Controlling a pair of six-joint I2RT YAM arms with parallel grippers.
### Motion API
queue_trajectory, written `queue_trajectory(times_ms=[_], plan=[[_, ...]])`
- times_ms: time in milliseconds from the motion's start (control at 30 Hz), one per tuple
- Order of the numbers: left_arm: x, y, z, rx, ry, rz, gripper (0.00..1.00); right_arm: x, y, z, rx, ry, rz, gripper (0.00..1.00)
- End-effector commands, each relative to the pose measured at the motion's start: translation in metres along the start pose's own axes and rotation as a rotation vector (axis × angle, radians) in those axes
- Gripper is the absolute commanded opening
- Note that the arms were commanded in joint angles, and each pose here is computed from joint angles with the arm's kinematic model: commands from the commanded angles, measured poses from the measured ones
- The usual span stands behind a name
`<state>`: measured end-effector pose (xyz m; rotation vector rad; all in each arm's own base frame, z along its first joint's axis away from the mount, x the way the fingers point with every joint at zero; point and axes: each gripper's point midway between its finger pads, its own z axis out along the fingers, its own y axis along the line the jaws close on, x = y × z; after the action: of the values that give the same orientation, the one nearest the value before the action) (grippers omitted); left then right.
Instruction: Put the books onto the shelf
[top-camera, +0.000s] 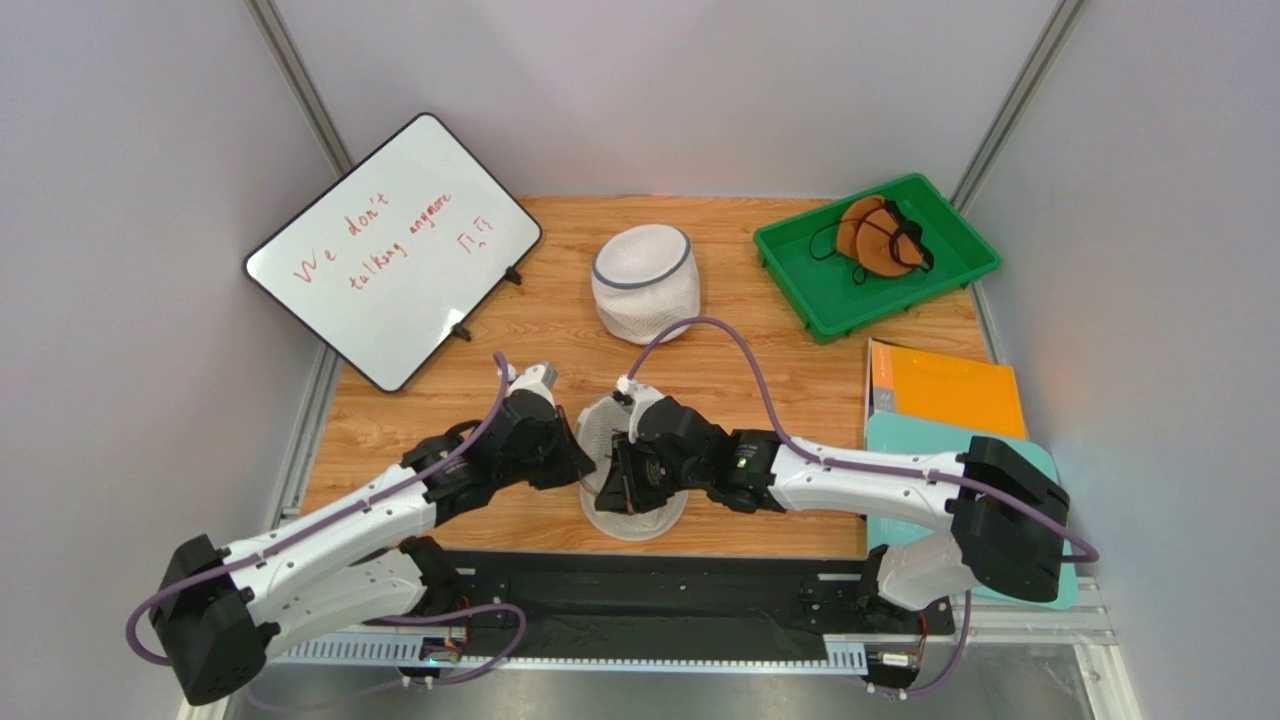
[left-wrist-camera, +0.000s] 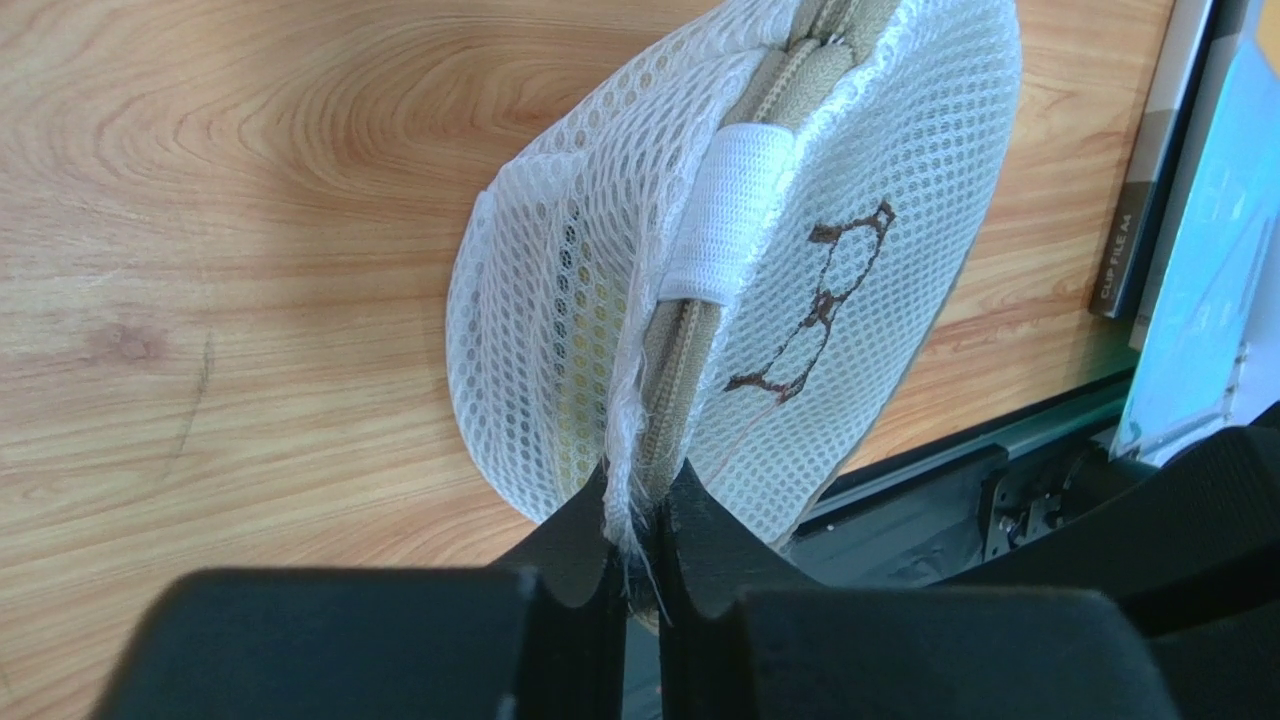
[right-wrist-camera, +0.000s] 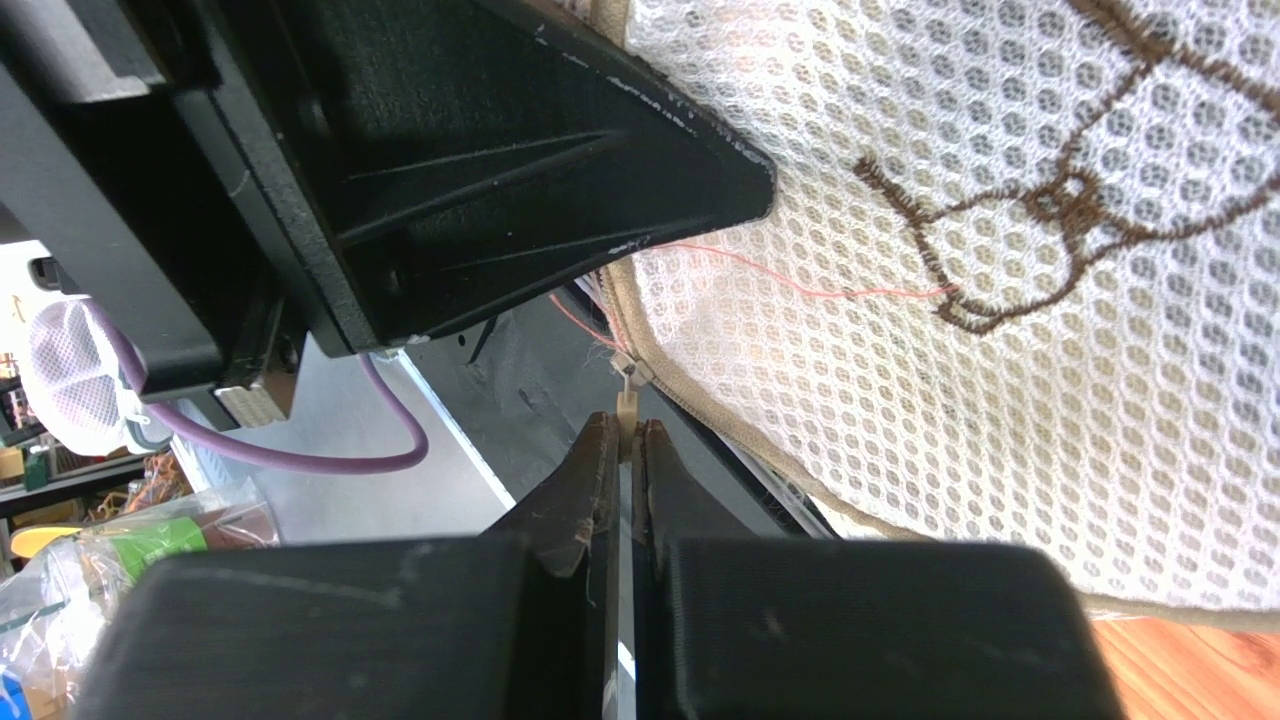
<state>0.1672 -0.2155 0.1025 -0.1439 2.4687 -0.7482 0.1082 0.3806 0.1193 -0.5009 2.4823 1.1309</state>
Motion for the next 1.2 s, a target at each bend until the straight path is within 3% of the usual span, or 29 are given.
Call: queue_trajectory(times_ms=[0, 1167], plan=[[-0.010, -0.009, 0.000, 0.003, -0.027, 0.001, 0.00, -0.011, 0.016, -0.002, -0.042, -0.032, -0.008, 0.00], [-0.044, 0.005, 0.002, -0.061, -0.084, 0.058, 0.00, 0.007, -0.025, -0.023, 0.085, -0.047, 0.005, 0.00]])
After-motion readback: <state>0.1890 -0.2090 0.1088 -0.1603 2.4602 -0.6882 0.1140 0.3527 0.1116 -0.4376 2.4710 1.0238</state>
